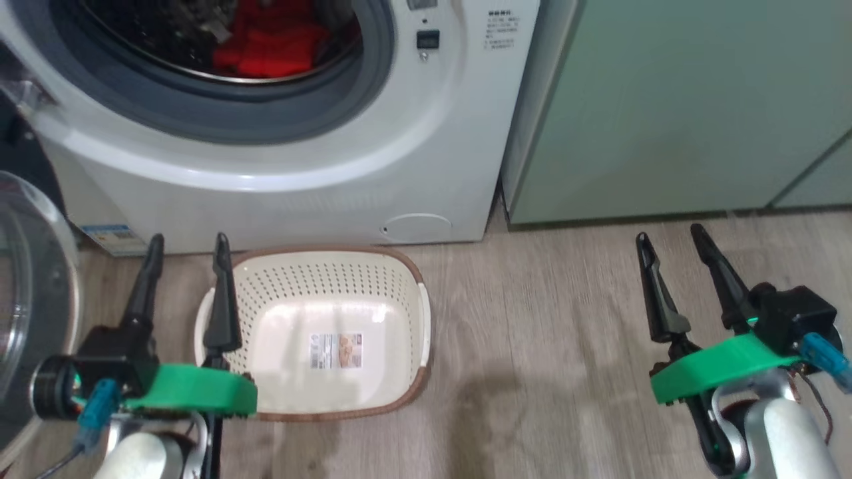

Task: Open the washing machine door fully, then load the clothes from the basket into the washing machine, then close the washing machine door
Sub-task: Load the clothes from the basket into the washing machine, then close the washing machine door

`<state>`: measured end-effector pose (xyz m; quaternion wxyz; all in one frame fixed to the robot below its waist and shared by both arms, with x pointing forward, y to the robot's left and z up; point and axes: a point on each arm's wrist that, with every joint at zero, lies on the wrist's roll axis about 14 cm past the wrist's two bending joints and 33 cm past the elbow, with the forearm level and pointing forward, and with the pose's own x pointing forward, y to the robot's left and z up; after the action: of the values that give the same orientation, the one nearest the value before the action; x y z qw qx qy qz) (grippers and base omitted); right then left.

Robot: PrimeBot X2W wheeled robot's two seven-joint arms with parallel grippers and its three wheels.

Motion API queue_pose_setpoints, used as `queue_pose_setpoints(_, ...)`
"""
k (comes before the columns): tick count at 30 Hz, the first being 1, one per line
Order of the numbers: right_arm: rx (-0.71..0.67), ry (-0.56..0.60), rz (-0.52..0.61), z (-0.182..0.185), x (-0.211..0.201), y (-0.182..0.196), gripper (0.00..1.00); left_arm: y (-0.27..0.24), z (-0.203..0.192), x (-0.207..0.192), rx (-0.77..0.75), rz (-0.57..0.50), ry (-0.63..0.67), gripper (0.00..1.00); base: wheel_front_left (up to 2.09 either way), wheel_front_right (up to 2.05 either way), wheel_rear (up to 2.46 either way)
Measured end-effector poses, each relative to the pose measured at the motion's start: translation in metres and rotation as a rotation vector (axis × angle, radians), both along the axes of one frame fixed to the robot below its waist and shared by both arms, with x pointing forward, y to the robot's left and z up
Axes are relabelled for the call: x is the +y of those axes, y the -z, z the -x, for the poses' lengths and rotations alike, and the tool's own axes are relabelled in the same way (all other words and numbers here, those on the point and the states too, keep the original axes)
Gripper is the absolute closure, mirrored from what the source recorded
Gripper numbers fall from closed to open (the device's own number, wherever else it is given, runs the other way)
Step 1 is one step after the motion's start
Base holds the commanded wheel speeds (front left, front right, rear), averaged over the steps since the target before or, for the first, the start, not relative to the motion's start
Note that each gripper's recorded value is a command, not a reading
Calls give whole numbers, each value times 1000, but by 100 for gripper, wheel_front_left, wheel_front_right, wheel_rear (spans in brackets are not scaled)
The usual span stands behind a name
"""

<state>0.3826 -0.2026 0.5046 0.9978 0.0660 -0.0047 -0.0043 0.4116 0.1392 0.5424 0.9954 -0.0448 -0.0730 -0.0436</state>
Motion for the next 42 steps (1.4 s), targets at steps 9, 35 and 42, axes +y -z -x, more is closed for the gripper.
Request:
queue_pose_setpoints(9, -16, -12, 5, 21, 4, -14, 0, 4, 28, 4, 15, -22, -5, 0, 0, 0, 0)
queue_pose_setpoints(35, -41, 1, 13, 44, 0, -28, 0, 15, 47, 14, 54, -23, -32, 0, 0, 0, 0)
queue_pose_setpoints(42, -42, 2, 14, 44, 0, -28, 0, 18, 47, 14, 61, -25, -33, 0, 0, 0, 0)
